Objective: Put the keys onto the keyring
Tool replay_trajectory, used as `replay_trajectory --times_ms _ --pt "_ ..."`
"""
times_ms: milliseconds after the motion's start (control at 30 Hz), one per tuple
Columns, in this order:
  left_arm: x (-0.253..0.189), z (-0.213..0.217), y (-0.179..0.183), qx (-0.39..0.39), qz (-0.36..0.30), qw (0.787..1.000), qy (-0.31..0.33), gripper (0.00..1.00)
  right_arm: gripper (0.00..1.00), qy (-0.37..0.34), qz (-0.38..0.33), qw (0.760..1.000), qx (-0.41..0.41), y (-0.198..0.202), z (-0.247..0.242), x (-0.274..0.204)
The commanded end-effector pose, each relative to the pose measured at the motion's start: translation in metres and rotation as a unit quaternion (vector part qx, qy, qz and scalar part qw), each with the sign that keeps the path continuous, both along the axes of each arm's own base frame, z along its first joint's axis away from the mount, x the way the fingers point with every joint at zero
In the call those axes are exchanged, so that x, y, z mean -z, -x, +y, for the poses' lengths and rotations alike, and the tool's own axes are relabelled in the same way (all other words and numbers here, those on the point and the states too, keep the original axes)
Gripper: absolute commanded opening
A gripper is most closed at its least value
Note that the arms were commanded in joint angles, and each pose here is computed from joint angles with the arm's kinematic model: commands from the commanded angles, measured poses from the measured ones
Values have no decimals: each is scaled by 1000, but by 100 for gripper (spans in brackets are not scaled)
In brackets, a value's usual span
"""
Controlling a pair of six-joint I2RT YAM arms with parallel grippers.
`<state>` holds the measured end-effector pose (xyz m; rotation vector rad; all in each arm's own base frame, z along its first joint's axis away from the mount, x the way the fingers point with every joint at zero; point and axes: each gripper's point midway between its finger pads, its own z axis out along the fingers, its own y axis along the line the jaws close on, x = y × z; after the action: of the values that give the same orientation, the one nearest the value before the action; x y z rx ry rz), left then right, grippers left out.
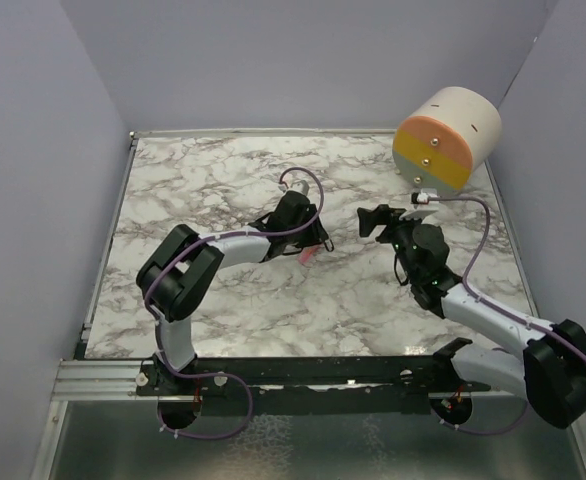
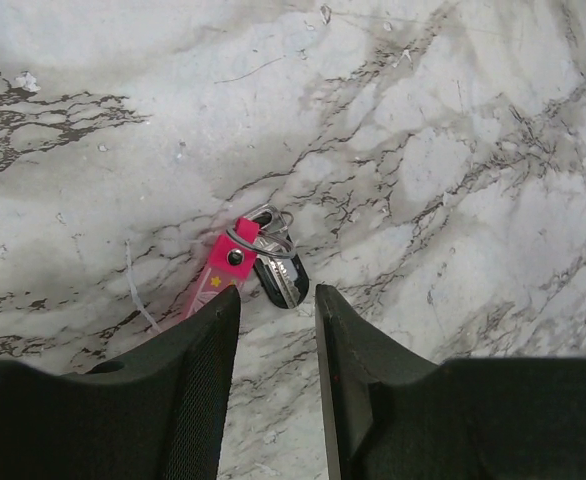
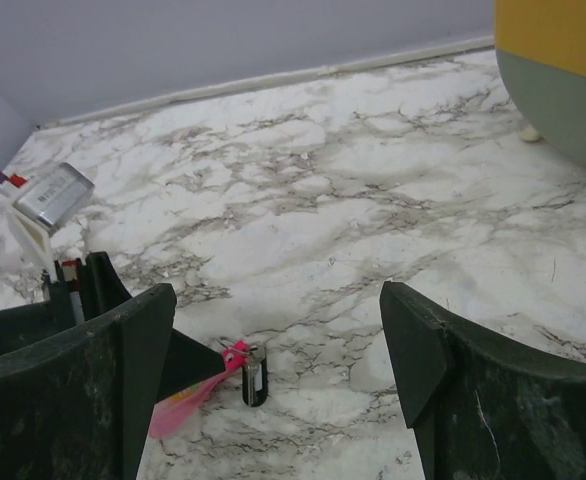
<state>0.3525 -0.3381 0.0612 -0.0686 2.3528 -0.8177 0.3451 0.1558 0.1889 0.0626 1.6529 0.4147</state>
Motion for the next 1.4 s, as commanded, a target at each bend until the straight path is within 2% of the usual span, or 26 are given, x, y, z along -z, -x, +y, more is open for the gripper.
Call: replay_trajectory --times_ms 0,400,867,1367 --pt "-3 -3 -11 -29 -7 1000 -2 39 84 -10 -31 999 22 2 -13 -19" --pt "-7 -3 -19 -54 -21 998 17 41 83 -6 -24 1000 -6 0 -1 -13" --pt "-20 9 -25 -51 -53 997 -29 41 83 0 -24 1000 -13 -1 2 -13" --pt "-7 -5 -23 -34 -23 999 -16 41 83 1 -22 1000 -20 0 4 -12"
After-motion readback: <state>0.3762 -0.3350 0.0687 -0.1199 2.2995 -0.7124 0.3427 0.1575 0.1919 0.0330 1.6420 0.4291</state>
